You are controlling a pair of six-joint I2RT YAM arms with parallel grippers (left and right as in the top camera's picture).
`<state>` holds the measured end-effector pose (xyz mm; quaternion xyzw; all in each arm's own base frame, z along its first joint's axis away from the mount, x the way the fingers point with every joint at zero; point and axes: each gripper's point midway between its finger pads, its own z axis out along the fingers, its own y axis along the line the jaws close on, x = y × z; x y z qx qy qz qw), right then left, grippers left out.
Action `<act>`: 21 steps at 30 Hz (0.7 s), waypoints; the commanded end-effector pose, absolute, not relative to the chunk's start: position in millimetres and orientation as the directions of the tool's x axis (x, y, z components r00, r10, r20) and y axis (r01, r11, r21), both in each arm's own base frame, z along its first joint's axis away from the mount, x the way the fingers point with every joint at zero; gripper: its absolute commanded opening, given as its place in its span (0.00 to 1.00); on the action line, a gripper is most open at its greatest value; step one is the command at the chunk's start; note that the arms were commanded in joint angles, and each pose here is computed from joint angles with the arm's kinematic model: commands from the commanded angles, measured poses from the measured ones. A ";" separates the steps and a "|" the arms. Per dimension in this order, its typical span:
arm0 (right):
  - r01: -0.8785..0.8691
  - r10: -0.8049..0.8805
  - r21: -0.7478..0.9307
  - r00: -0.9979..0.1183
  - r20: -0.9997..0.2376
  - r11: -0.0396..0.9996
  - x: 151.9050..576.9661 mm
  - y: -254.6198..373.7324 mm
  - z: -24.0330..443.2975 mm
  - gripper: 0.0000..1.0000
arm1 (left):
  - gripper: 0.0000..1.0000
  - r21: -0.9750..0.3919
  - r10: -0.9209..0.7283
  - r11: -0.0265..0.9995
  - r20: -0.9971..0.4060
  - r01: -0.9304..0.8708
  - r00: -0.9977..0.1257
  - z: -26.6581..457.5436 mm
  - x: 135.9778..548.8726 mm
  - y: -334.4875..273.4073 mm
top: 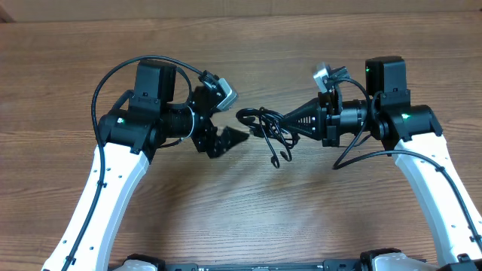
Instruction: Untangle cables
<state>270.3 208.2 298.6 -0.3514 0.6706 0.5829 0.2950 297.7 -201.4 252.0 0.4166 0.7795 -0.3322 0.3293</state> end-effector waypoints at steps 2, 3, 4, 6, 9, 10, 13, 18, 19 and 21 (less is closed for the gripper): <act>-0.847 -0.099 0.531 -0.527 -0.844 -0.015 257.0 208.3 325.1 0.04 | 0.23 -0.227 0.431 0.383 -0.814 0.895 -0.390 255.7 295.4 -205.9; -0.847 -0.099 0.531 -0.527 -0.844 -0.015 257.0 208.3 325.1 0.04 | 0.23 -0.223 0.429 0.383 -0.816 0.896 -0.386 256.3 296.2 -206.0; -0.848 -0.099 0.530 -0.527 -0.844 -0.015 257.1 208.3 325.1 0.04 | 0.23 -0.220 0.429 0.383 -0.818 0.897 -0.384 256.7 296.7 -206.2; -0.848 -0.099 0.530 -0.527 -0.844 -0.015 257.1 208.3 325.1 0.04 | 0.19 -0.216 0.428 0.383 -0.820 0.898 -0.380 257.3 297.4 -206.3; -0.848 -0.099 0.530 -0.527 -0.844 -0.015 257.0 208.3 325.1 0.04 | 0.16 -0.218 0.426 0.384 -0.820 0.897 -0.382 257.4 297.6 -206.4; -0.847 -0.099 0.531 -0.527 -0.844 -0.015 257.0 208.3 325.1 0.04 | 0.15 -0.219 0.426 0.385 -0.820 0.897 -0.383 257.4 297.7 -206.4; -0.845 -0.099 0.535 -0.531 -0.842 -0.015 256.9 208.2 325.0 0.04 | 0.15 -0.218 0.426 0.385 -0.820 0.897 -0.382 257.6 297.8 -206.4; -0.841 -0.100 0.541 -0.537 -0.837 -0.014 256.4 208.2 324.5 0.04 | 0.06 -0.218 0.426 0.385 -0.820 0.897 -0.382 257.5 297.9 -206.4; -0.840 -0.100 0.543 -0.539 -0.836 -0.014 256.3 208.2 324.4 0.04 | 0.04 -0.217 0.426 0.385 -0.821 0.897 -0.381 257.6 298.0 -206.4; -0.837 -0.101 0.547 -0.543 -0.834 -0.014 256.0 208.2 324.0 0.04 | 0.04 -0.211 0.423 0.390 -0.823 0.896 -0.378 258.4 299.8 -206.4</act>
